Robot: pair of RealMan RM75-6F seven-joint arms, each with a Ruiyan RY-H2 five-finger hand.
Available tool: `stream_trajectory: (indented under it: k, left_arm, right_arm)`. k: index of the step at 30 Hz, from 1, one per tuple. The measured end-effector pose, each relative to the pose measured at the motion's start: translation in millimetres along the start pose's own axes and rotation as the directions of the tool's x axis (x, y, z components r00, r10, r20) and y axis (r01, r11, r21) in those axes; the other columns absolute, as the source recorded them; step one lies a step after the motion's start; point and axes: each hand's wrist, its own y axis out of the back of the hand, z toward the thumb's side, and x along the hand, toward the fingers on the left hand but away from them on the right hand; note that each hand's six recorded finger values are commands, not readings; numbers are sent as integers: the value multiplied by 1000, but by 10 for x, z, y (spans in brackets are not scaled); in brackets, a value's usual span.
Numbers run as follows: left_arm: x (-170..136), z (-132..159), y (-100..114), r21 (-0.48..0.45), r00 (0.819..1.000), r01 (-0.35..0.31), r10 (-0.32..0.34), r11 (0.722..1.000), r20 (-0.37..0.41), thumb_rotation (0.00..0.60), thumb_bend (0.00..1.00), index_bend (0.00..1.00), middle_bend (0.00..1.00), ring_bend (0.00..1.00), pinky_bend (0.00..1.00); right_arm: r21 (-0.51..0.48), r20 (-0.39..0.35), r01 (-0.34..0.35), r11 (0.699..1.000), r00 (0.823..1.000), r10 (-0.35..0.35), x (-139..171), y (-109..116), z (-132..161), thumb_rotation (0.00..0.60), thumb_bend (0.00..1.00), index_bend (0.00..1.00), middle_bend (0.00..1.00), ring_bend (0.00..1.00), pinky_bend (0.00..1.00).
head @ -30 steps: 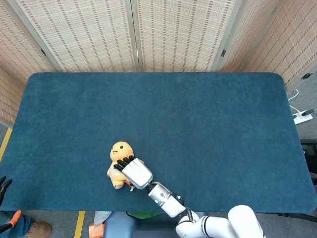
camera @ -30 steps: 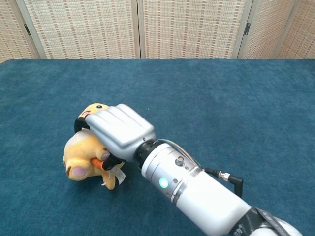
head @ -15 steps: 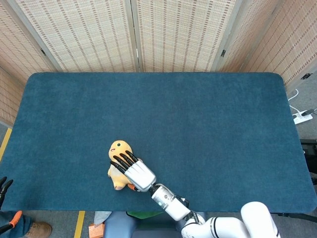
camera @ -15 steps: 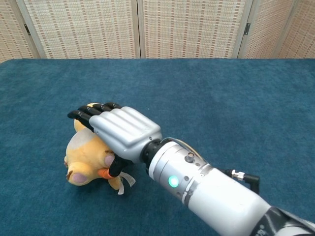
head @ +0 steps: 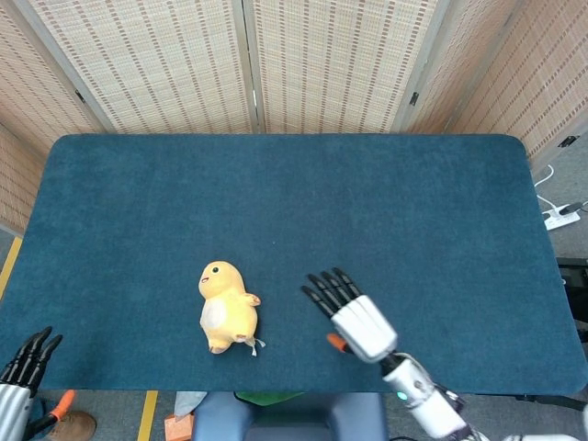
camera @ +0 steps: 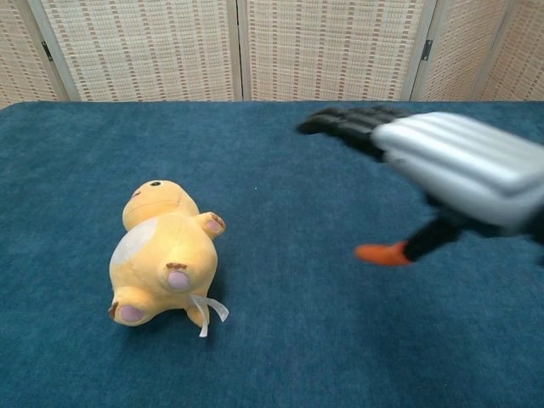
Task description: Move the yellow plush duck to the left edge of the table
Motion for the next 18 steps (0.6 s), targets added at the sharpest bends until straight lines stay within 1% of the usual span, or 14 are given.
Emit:
stream_trajectory:
  k: [1, 3, 5, 7, 10, 13, 16, 18]
  left_arm:
    - [16, 70, -40, 2, 1000, -4, 4, 1000, 22, 600, 305, 78, 130, 132, 304]
    - [64, 205, -135, 28, 998, -2, 1, 1000, 58, 600, 292, 77, 130, 125, 283]
    - [127, 344, -239, 53, 996, 6, -10, 999, 85, 600, 285, 73, 129, 103, 262]
    - [227, 547, -373, 73, 993, 18, -27, 997, 117, 600, 284, 98, 130, 91, 240]
    - [406, 876, -561, 91, 986, 26, -41, 995, 159, 600, 281, 135, 135, 68, 192]
    - [609, 1181, -731, 114, 982, 26, -47, 993, 186, 600, 272, 118, 128, 46, 160]
    - [822, 1424, -866, 139, 980, 26, -53, 990, 194, 600, 265, 108, 118, 30, 121]
    - [954, 1547, -946, 157, 979, 35, -66, 987, 194, 600, 262, 107, 116, 25, 116]
  right_arm:
    - [23, 48, 10, 1000, 999, -11, 234, 57, -195, 600, 168, 0, 0, 0, 0]
    - [33, 122, 26, 999, 992, -30, 588, 124, -444, 600, 168, 0, 0, 0, 0]
    - [26, 198, 55, 998, 978, -59, 969, 175, -689, 600, 168, 0, 0, 0, 0]
    - [19, 257, 82, 996, 963, -84, 1333, 204, -903, 600, 168, 0, 0, 0, 0]
    - [11, 306, 87, 996, 948, -86, 1816, 215, -1141, 600, 168, 0, 0, 0, 0]
    - [-3, 327, 55, 998, 944, -51, 2233, 227, -1286, 600, 168, 0, 0, 0, 0]
    - [-16, 348, 29, 999, 937, -21, 2533, 254, -1358, 600, 169, 0, 0, 0, 0]
    - [-31, 359, 26, 999, 933, -13, 2629, 262, -1387, 600, 169, 0, 0, 0, 0]
